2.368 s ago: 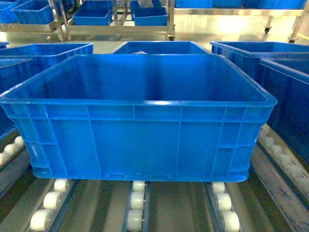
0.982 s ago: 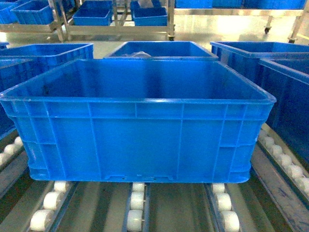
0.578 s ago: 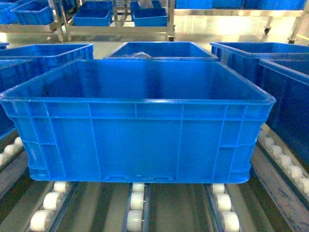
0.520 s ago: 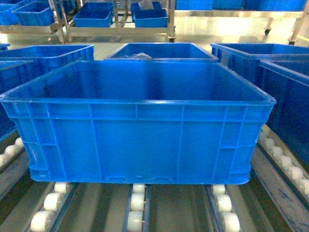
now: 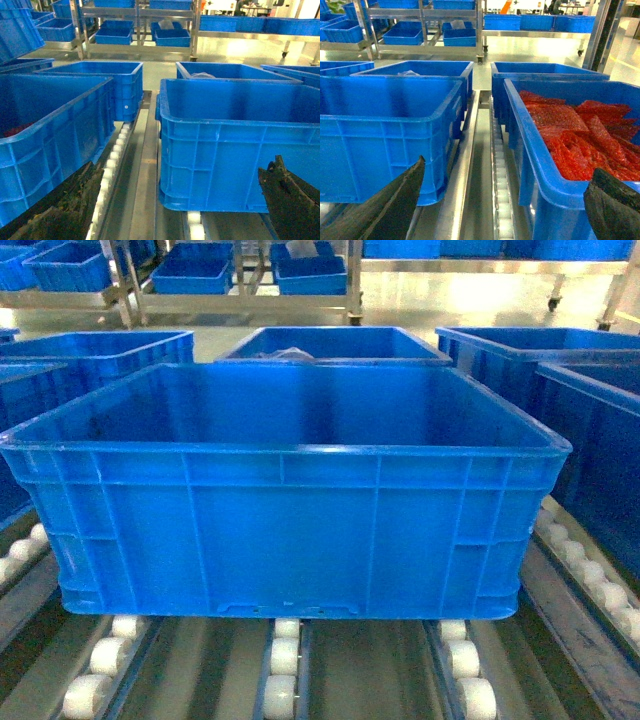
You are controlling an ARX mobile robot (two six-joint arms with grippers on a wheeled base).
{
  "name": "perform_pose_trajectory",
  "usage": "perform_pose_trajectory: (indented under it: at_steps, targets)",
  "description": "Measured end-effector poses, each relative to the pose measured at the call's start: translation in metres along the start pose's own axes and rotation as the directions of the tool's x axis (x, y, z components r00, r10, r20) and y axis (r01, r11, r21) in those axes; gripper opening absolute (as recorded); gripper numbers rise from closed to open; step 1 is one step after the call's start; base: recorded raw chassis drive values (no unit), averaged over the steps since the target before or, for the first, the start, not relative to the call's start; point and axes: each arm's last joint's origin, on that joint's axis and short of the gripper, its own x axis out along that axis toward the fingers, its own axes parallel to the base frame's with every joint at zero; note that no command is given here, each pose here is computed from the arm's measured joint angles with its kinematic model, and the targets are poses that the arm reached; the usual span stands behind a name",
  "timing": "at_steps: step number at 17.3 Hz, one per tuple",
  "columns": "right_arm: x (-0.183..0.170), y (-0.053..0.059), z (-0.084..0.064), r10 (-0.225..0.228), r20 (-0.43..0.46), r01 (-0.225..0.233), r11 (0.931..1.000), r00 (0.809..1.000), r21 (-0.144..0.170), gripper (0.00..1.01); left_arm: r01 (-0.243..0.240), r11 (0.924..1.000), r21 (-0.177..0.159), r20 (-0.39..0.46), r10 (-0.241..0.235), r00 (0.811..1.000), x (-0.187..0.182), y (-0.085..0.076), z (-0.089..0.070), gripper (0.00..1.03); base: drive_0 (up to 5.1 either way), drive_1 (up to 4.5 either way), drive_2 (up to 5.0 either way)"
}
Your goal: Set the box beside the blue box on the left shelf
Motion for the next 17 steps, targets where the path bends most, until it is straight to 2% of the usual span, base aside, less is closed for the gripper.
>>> perform_pose_trajectory:
  at_steps: [17]
  targets:
    - [0.0, 0.0, 0.0, 0.0, 0.0, 0.0, 1.0, 1.0, 0.0, 0.98, 0.0, 1.0, 0.0, 0.0, 0.0, 1.0, 0.0, 0.0, 0.0, 0.98, 0.0, 0.0, 0.0]
